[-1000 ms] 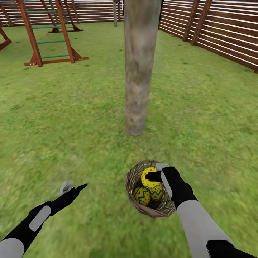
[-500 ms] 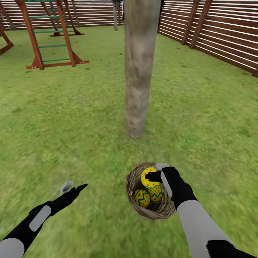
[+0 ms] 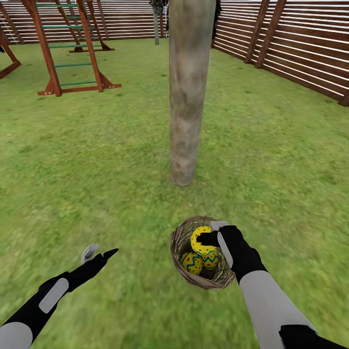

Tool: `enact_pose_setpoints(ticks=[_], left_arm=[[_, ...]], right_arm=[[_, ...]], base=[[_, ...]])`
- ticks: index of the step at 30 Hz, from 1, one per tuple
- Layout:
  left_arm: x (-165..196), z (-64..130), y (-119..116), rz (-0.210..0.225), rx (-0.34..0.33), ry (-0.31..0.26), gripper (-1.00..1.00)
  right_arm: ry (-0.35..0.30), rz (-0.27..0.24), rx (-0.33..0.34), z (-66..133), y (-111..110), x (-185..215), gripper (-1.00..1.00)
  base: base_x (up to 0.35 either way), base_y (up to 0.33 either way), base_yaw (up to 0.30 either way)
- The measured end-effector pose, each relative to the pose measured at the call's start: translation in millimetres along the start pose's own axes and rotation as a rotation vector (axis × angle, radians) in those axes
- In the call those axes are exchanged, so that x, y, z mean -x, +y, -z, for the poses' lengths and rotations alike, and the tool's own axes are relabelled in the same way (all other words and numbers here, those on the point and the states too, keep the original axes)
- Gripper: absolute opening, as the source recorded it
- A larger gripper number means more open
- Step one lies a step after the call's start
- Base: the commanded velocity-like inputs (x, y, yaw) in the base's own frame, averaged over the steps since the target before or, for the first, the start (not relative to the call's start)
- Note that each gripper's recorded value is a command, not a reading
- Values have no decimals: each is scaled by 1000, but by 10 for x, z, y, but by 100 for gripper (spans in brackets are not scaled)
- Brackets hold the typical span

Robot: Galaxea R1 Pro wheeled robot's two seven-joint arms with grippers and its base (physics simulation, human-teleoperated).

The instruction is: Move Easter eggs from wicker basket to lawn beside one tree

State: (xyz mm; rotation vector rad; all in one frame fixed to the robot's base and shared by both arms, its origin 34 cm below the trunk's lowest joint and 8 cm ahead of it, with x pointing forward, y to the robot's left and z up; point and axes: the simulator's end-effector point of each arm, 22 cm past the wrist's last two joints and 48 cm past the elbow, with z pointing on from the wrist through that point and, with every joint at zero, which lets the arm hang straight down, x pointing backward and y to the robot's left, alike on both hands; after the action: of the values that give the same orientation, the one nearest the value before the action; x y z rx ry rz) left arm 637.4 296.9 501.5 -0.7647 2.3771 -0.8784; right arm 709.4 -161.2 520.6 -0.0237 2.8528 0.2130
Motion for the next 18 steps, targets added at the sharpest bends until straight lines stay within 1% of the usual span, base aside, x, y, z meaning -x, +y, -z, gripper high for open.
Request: enact_pose_setpoints(ticks=[2, 4, 6, 7, 14, 16, 18], left_arm=[[11, 23, -28, 2, -1, 1, 100], [-8, 44, -62, 12, -3, 15, 100], [-8, 70, -86, 19, -3, 22, 100], [-10, 78, -102, 21, -3, 24, 100], [-13, 141, -198, 21, -4, 31, 100], [-6, 162, -223, 21, -4, 31, 100], [0, 182, -251, 21, -4, 32, 100]], right_arm=[[1, -1, 0, 33, 3, 10, -100], [7, -2, -1, 68, 0, 11, -100], [85, -8, 0, 112, 7, -147, -100], [109, -10, 1, 138, 16, -188, -100], [192, -14, 4, 288, 66, -321, -100], [184, -14, 5, 352, 79, -258, -100], [147, -15, 6, 502, 95, -53, -100]], base=[[0, 0, 0], [0, 0, 0], [0, 0, 0], [0, 0, 0], [0, 0, 0], [0, 0, 0], [0, 0, 0]])
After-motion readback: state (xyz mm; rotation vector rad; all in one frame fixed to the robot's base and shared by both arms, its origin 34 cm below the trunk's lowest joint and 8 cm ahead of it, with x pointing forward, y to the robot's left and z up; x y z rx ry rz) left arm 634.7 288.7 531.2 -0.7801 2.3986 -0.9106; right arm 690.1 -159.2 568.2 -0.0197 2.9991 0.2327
